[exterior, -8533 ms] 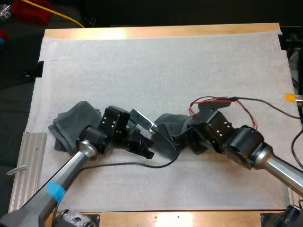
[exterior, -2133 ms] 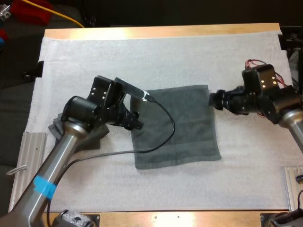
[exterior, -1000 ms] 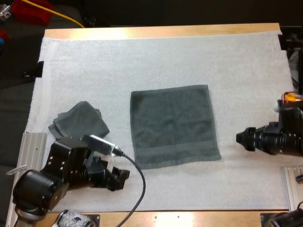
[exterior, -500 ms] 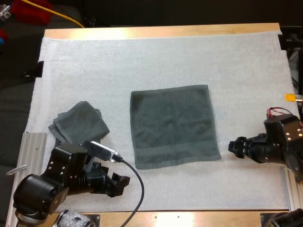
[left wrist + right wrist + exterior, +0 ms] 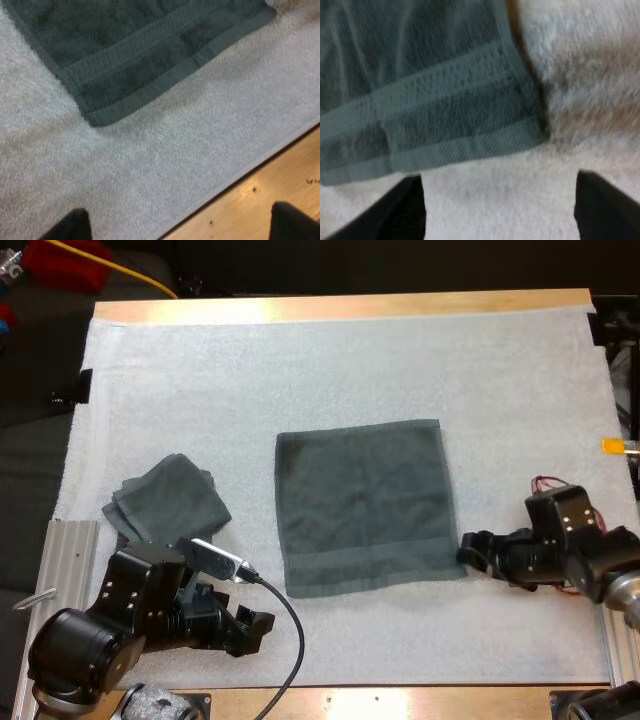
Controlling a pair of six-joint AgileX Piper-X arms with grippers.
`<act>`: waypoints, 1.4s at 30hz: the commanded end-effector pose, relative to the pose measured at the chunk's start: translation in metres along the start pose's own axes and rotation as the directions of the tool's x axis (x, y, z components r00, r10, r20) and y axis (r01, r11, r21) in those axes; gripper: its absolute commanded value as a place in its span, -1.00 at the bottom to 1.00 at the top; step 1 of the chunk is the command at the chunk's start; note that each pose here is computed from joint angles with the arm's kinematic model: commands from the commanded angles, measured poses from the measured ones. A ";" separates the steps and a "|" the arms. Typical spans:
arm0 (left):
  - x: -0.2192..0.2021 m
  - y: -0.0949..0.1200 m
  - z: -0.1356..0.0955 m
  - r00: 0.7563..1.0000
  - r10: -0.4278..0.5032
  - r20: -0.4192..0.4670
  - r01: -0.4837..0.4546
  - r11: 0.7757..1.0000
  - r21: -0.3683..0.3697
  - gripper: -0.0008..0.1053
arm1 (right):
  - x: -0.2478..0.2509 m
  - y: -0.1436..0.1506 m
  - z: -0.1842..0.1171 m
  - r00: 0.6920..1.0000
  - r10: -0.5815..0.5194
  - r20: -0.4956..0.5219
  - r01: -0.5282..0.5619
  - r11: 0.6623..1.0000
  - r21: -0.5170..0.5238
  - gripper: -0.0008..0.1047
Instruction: Pick towel from pile, fold and stack
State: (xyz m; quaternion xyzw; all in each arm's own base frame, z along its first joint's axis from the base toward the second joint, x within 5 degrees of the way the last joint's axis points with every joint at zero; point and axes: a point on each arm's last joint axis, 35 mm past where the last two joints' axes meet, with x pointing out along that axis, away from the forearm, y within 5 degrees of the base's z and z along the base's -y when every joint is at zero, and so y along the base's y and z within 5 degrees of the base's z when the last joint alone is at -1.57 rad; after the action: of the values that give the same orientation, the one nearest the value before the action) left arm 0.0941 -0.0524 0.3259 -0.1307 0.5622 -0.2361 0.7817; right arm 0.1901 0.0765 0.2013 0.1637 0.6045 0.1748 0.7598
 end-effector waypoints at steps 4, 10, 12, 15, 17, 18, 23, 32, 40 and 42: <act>-0.001 0.000 0.000 1.000 -0.007 0.005 0.007 1.000 -0.005 0.33 | 0.014 -0.004 -0.001 0.996 0.084 0.010 -0.085 0.994 0.062 0.19; -0.001 0.000 0.000 1.000 -0.007 0.005 0.007 1.000 -0.005 0.33 | 0.030 -0.013 -0.008 0.996 0.092 0.003 -0.091 0.988 0.125 0.19; -0.001 0.000 0.000 1.000 -0.007 0.005 0.007 1.000 -0.005 0.33 | 0.035 -0.016 -0.009 0.996 0.093 0.003 -0.092 0.984 0.153 0.19; -0.001 0.000 0.000 1.000 -0.007 0.005 0.007 1.000 -0.005 0.33 | 0.043 -0.019 -0.009 0.995 0.100 0.017 -0.101 0.978 0.183 0.19; -0.001 0.000 0.000 1.000 -0.007 0.005 0.007 1.000 -0.005 0.33 | 0.047 -0.020 -0.008 0.995 0.102 0.024 -0.105 0.973 0.206 0.19; -0.001 0.000 0.000 1.000 -0.007 0.005 0.007 1.000 -0.005 0.33 | 0.048 -0.020 -0.006 0.994 0.104 0.034 -0.109 0.971 0.212 0.19; -0.001 0.000 0.000 1.000 -0.007 0.005 0.007 1.000 -0.005 0.33 | 0.055 -0.021 0.000 0.992 0.114 0.057 -0.125 0.958 0.257 0.19; -0.001 0.000 0.000 1.000 -0.007 0.005 0.007 1.000 -0.005 0.33 | 0.062 -0.024 -0.001 0.994 0.107 0.026 -0.110 0.954 0.280 0.19; -0.001 0.000 0.000 1.000 -0.007 0.005 0.007 1.000 -0.005 0.33 | 0.062 -0.025 -0.001 0.996 0.086 0.035 -0.093 0.955 0.280 -0.35; -0.001 0.000 0.000 1.000 -0.009 0.009 0.009 1.000 -0.003 0.33 | 0.062 -0.025 -0.001 0.996 0.081 0.038 -0.088 0.956 0.280 -0.43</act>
State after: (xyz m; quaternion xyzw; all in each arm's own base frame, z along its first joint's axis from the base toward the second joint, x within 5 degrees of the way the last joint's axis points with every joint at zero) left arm 0.0941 -0.0524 0.3259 -0.1307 0.5622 -0.2361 0.7817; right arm 0.2031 0.0830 0.1348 0.2993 0.6091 0.1167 0.7251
